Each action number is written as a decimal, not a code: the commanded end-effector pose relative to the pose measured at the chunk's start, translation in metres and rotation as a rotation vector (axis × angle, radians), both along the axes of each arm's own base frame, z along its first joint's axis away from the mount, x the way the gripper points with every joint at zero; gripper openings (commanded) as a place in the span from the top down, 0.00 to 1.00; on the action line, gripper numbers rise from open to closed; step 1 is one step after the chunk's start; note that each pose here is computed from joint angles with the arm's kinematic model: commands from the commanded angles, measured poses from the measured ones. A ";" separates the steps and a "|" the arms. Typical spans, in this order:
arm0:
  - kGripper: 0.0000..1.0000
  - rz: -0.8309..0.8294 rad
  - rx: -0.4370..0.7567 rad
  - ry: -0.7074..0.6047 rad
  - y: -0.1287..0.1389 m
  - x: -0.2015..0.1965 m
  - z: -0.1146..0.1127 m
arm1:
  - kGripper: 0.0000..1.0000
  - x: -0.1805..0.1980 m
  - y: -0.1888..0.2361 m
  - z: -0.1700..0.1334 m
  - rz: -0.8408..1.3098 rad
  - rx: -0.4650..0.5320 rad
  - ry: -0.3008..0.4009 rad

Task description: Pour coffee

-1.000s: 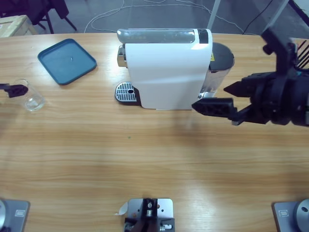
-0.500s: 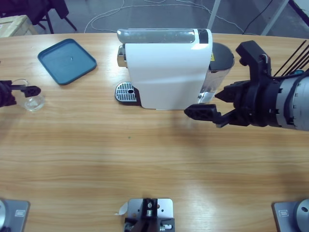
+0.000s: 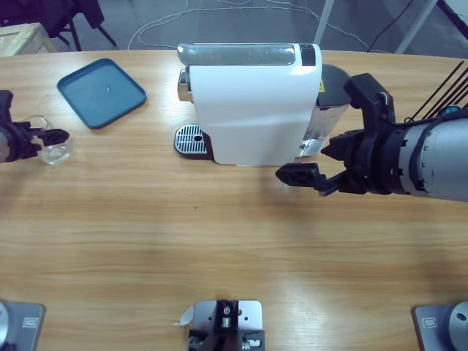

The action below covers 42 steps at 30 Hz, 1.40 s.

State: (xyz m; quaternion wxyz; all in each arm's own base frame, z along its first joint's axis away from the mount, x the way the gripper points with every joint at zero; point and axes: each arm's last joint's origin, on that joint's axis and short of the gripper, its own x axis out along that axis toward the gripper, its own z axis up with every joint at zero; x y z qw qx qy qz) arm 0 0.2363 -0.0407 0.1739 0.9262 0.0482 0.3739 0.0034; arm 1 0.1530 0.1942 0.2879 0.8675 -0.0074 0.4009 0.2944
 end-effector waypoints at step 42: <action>1.00 -1.463 -0.028 0.038 -0.171 0.093 0.012 | 0.00 -0.052 -0.071 0.019 -0.027 -0.027 -0.013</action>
